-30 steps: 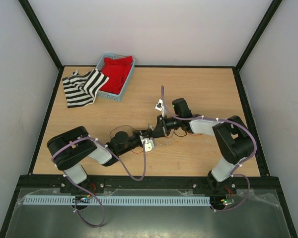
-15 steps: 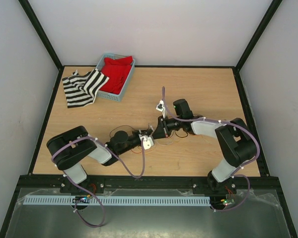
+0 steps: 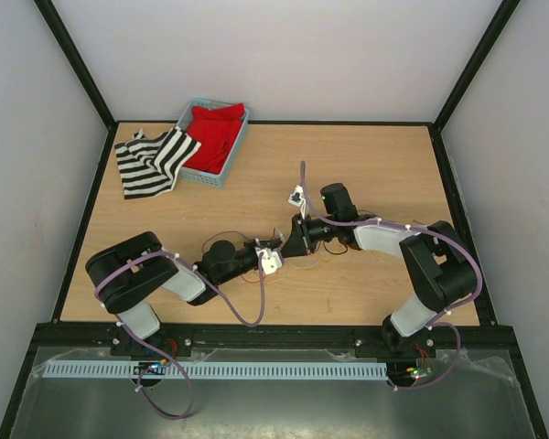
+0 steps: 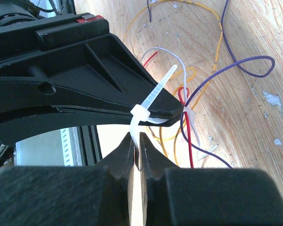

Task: Zip-tie the wires
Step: Tie the cable at the center of the board.

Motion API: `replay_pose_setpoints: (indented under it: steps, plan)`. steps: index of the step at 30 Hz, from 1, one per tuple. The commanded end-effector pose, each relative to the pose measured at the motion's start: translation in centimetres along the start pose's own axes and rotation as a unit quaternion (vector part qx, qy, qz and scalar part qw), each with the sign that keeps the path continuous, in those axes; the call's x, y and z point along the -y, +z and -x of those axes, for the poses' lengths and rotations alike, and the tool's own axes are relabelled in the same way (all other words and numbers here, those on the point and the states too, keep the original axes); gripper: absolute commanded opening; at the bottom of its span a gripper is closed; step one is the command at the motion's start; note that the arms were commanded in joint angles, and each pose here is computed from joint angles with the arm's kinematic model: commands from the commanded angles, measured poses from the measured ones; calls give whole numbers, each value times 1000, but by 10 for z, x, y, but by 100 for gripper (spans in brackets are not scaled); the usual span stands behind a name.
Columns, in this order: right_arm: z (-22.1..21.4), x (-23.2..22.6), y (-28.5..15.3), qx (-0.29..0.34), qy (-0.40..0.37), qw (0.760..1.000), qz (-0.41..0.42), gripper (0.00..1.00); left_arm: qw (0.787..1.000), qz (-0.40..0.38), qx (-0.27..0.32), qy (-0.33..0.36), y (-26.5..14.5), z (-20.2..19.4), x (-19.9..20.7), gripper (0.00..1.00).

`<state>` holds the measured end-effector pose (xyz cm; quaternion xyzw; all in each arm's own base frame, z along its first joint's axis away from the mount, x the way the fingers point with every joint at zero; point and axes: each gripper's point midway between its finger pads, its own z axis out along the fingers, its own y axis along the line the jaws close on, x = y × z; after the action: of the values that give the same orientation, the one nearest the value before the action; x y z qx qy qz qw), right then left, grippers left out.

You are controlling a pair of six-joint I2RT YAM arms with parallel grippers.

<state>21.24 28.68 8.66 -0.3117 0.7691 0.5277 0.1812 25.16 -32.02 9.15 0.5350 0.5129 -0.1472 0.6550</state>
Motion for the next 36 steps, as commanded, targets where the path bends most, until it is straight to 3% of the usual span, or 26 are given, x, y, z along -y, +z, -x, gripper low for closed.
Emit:
replay_pose_setpoints:
  steps: [1,36]
  plan:
    - [1,-2,-5,3,-10,1000,0,16,999,6,35,-3,4,20,-8,0]
    - [4,8,-17,1,-47,997,-68,41,999,-1,31,-22,5,14,-5,0]
